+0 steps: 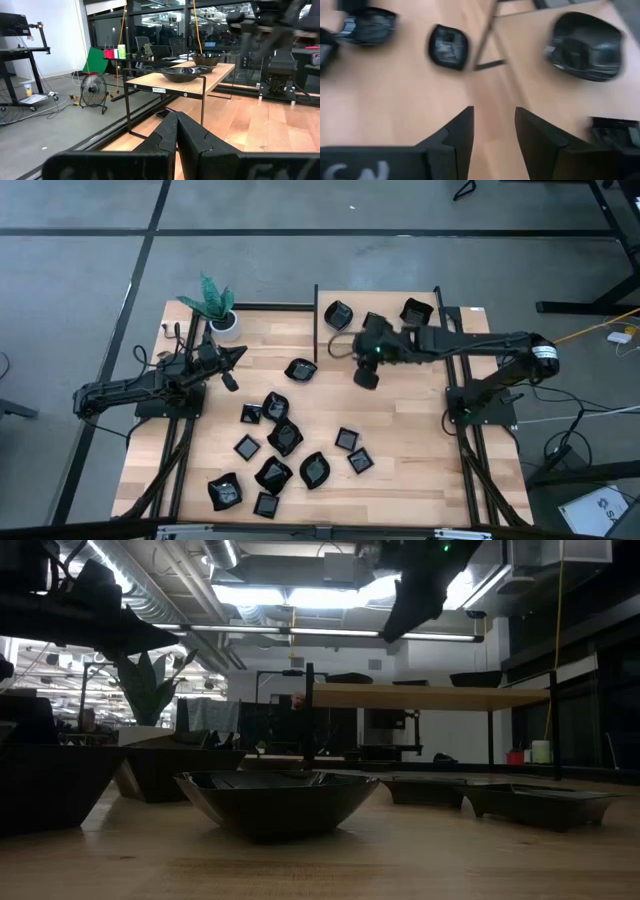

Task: Pick & Place Mini shaped plates
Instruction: Stack the black square plate on top of the black square plate on the shelf

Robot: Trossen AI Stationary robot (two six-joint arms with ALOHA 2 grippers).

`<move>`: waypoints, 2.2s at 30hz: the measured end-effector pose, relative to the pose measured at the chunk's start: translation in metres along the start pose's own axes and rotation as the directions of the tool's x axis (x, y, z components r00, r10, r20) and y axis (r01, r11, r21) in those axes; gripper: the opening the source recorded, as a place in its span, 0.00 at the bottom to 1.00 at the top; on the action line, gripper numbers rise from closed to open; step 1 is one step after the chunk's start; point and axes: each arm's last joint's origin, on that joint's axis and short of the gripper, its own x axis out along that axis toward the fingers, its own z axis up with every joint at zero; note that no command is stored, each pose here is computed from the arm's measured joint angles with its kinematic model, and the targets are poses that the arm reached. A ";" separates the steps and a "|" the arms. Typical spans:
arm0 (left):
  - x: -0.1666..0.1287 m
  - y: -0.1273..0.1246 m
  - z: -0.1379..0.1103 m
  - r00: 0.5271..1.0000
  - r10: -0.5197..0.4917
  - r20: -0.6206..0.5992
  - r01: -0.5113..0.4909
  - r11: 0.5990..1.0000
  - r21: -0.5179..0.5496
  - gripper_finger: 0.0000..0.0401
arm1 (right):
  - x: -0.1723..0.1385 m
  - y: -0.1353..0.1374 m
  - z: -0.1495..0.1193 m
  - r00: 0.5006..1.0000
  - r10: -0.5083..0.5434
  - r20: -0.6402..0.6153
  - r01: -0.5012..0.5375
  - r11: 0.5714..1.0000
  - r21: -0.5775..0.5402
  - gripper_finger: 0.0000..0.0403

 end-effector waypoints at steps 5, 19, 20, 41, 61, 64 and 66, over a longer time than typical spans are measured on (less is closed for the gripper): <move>0.000 0.000 0.000 1.000 0.000 0.000 0.000 1.000 0.000 0.01 | -0.010 0.032 -0.003 0.997 0.078 0.017 -0.078 0.997 0.005 0.35; 0.000 0.000 0.000 1.000 0.000 0.000 0.000 1.000 0.000 0.01 | -0.023 0.115 -0.011 0.947 0.290 0.139 -0.280 0.956 -0.086 0.35; 0.000 0.000 0.000 1.000 0.000 0.000 0.000 1.000 0.000 0.01 | -0.022 0.121 -0.013 0.944 0.302 0.137 -0.289 0.952 -0.103 0.35; 0.000 0.000 0.000 1.000 0.000 0.000 0.000 1.000 0.000 0.01 | 0.015 0.206 -0.043 0.944 0.328 0.041 -0.317 0.932 -0.173 0.35; 0.000 0.000 0.000 1.000 0.000 0.000 0.000 1.000 0.000 0.01 | 0.014 0.231 -0.013 0.916 0.240 -0.321 -0.253 0.968 0.002 0.35; 0.000 0.000 0.000 1.000 0.000 0.000 0.000 1.000 0.000 0.01 | 0.033 0.228 -0.015 0.913 0.206 -0.352 -0.214 0.977 0.016 0.35; 0.000 0.000 0.000 1.000 0.000 0.000 0.000 1.000 0.000 0.01 | 0.048 0.224 -0.015 0.908 0.188 -0.375 -0.186 0.982 0.041 0.35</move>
